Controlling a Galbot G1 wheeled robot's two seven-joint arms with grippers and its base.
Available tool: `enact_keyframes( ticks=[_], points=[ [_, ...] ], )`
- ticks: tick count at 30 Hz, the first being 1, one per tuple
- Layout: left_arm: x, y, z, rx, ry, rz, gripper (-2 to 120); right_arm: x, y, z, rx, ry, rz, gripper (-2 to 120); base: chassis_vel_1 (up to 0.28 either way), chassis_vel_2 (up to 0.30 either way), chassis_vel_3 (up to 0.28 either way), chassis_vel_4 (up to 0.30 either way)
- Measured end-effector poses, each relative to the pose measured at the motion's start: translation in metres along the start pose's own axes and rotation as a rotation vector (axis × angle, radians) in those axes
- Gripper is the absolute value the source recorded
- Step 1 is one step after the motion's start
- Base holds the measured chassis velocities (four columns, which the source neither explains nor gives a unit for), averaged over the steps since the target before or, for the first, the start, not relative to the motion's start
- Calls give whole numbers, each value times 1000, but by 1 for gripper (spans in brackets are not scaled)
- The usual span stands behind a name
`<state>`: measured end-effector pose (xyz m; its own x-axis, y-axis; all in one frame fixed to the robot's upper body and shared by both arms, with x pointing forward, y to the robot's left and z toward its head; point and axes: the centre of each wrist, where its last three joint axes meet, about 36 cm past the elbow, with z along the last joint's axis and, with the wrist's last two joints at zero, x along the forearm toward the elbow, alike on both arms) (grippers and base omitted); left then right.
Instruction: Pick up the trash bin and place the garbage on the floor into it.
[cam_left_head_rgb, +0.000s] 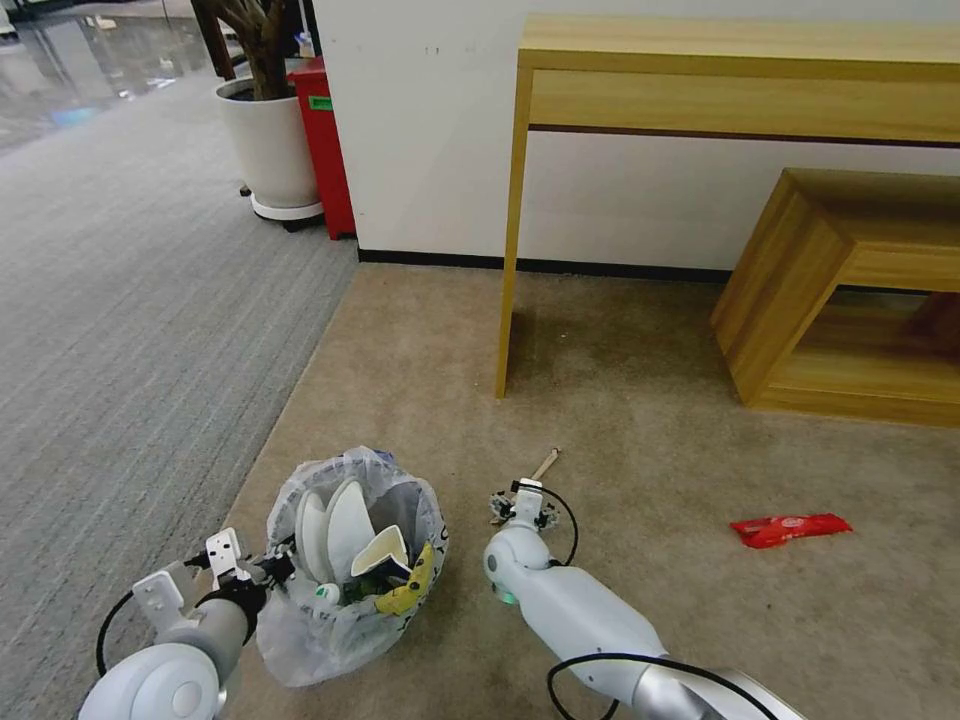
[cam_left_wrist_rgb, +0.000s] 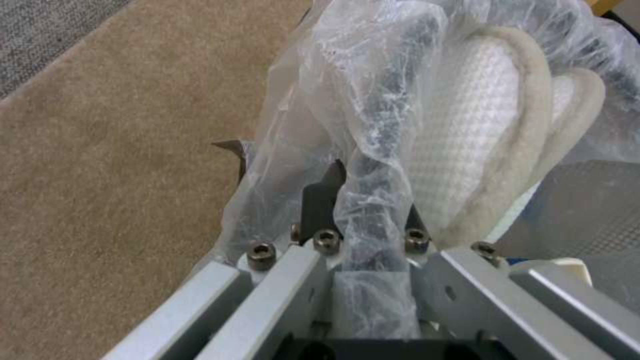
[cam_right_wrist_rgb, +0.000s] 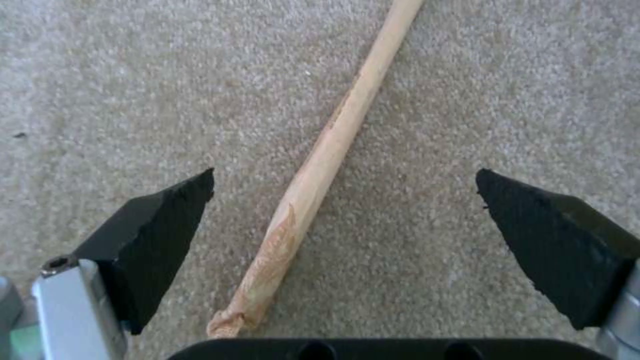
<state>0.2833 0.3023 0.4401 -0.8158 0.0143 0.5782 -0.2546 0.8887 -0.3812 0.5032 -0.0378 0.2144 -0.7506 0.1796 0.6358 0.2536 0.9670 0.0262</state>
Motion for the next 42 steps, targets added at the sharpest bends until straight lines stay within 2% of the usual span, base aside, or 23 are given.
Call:
enact_keyframes(
  ticks=[10,13,22,31,32,34,35,37,42],
  points=[
    [-3,1,-1,2,3,5,1,-10,5,9,12,-4,8,99,0,0,0,0],
    [-4,0,-1,4,2,8,1,-11,6,11,15,1,4,95,0,0,0,0],
    [-3,0,-2,3,0,11,1,-15,8,16,18,0,1,91,0,0,0,0],
    [-1,-1,-2,3,-4,14,1,-17,6,22,33,-1,-1,71,0,0,0,0],
    [-1,-1,-2,4,-4,15,1,-17,5,24,35,0,-2,66,0,0,0,0],
    [-1,-1,-2,4,-4,15,1,-17,5,25,36,0,-2,65,0,0,0,0],
    [-1,-1,-2,4,-4,15,1,-17,4,26,39,1,-2,55,0,0,0,0],
    [-1,-2,-2,6,-3,16,1,-16,5,30,48,-3,-6,50,0,0,0,0],
    [-1,-3,-2,6,-4,19,1,-16,4,34,61,-10,-9,42,0,0,0,0]
  ],
)
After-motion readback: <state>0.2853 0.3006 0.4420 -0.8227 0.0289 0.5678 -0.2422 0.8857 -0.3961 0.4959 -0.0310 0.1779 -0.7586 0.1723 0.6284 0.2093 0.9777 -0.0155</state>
